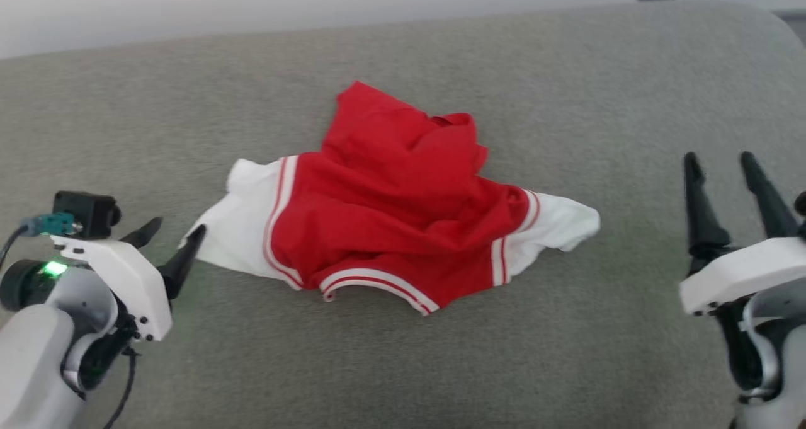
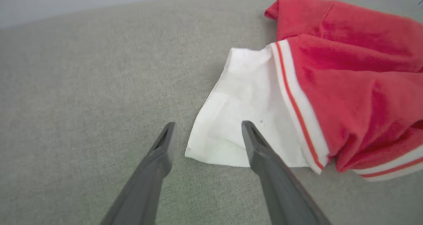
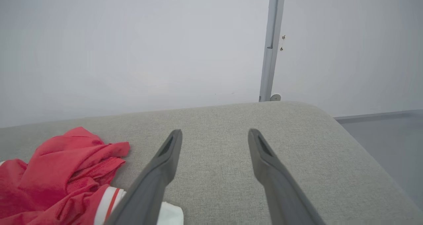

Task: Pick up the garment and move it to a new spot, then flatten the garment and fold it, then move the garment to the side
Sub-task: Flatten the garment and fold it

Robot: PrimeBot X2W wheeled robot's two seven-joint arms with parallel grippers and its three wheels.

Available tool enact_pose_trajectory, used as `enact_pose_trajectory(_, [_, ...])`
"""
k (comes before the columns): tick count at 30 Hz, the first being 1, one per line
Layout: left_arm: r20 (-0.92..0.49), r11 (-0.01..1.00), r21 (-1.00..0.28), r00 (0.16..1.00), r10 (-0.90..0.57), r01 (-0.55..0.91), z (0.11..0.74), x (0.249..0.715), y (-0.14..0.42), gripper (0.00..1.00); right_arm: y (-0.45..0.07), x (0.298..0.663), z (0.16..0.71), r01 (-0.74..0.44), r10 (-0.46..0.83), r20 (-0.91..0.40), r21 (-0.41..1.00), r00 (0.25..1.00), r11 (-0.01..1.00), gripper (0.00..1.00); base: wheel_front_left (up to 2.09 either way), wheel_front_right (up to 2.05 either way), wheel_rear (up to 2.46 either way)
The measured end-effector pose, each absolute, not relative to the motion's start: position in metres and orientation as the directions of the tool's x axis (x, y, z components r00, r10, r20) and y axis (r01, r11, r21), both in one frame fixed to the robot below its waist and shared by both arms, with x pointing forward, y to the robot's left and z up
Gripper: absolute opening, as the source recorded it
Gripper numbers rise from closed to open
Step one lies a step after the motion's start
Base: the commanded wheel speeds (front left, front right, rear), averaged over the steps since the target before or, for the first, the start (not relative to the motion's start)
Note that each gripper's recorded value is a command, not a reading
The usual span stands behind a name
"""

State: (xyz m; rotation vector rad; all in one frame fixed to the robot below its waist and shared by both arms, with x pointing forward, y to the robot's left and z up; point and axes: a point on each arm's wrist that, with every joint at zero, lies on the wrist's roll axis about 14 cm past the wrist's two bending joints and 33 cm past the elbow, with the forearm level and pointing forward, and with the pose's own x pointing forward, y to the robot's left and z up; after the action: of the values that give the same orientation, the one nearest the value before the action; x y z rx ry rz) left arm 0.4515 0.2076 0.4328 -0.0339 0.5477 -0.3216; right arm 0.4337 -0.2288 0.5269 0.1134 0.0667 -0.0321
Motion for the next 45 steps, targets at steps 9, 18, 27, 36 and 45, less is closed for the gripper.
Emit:
enact_pose_trajectory(9, [-0.695,0.953,-0.110,0.664,-0.276,0.280,0.380,0.468,0.210,1.00,-0.233,0.415,0.495,0.079,-0.057,-0.147,0.150,0.988,0.986,1.00,0.00,0.00,0.00])
enact_pose_trajectory(18, [-0.842,0.974,-0.111,0.503,-0.196,0.195,0.342,0.482,0.215,1.00,-0.230,0.408,0.467,0.088,-0.043,-0.257,0.169,0.966,0.982,1.00,0.00,0.00,0.00])
enact_pose_trajectory(27, [-0.918,0.989,-0.129,0.369,-0.146,0.072,0.337,0.474,0.214,1.00,-0.220,0.411,0.459,0.046,0.009,-0.317,0.167,0.948,0.985,1.00,0.00,0.00,0.00])
enact_pose_trajectory(36, [-0.899,0.976,-0.215,0.386,-0.207,0.024,0.345,0.463,0.200,0.00,-0.202,0.413,0.453,-0.016,0.081,-0.379,0.171,0.922,0.985,1.00,0.00,0.00,0.00])
enact_pose_trajectory(45, [-0.934,0.975,-0.210,0.279,-0.223,0.075,0.344,0.438,0.197,0.00,-0.178,0.420,0.427,-0.090,0.192,-0.549,0.207,0.813,0.974,1.00,0.00,0.00,0.00])
